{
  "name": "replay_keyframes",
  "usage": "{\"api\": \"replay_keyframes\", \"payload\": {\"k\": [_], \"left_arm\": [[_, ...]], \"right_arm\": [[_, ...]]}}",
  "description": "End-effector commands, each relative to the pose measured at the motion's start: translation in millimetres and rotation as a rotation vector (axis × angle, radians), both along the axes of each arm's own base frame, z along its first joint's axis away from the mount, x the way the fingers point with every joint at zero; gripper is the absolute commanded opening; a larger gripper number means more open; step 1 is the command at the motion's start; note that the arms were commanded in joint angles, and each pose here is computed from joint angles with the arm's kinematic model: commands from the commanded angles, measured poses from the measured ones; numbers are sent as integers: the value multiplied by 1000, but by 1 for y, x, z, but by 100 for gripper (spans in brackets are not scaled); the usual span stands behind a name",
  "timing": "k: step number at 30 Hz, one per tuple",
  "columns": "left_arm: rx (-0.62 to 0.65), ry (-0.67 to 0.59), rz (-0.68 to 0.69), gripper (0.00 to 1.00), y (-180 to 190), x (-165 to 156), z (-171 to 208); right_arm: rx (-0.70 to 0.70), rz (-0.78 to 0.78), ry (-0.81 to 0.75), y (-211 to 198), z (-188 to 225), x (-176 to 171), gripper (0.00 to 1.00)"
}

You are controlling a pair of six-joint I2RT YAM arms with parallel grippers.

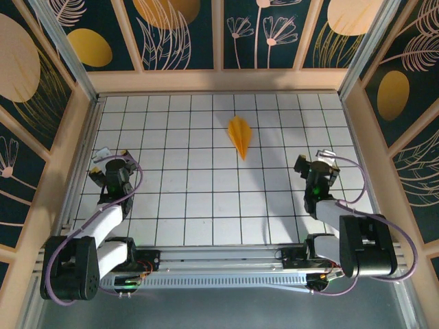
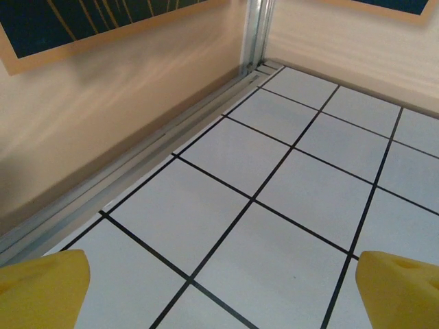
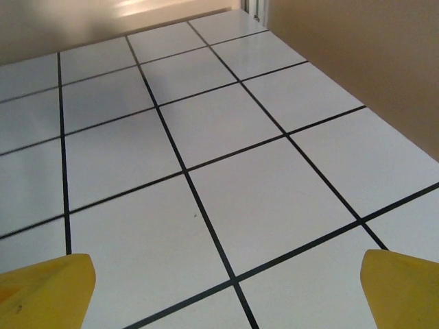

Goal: Fold a paper plane with a square sheet of paper (fold left side to right side)
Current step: Reset both arms

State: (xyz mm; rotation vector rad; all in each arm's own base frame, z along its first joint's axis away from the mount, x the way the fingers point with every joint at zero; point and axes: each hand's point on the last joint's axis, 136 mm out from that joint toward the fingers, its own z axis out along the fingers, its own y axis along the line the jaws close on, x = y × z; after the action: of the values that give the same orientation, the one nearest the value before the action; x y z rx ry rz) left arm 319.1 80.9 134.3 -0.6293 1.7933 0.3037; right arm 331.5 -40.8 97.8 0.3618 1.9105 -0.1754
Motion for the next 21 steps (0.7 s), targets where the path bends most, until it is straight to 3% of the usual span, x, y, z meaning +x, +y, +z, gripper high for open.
{"api": "replay_keyframes", "payload": {"k": [1,14,21], "left_arm": [[35,-49,6,99,4,2,7],[49,-116,-79,99,-8,11,14],[64,-171,-139,99,-17,22,24]], "right_arm": [[-40,59,-183,6,38,14,99],[-53,181,-341,26,52,24,99],[-55,220,-319,32,36,31,99]]}}
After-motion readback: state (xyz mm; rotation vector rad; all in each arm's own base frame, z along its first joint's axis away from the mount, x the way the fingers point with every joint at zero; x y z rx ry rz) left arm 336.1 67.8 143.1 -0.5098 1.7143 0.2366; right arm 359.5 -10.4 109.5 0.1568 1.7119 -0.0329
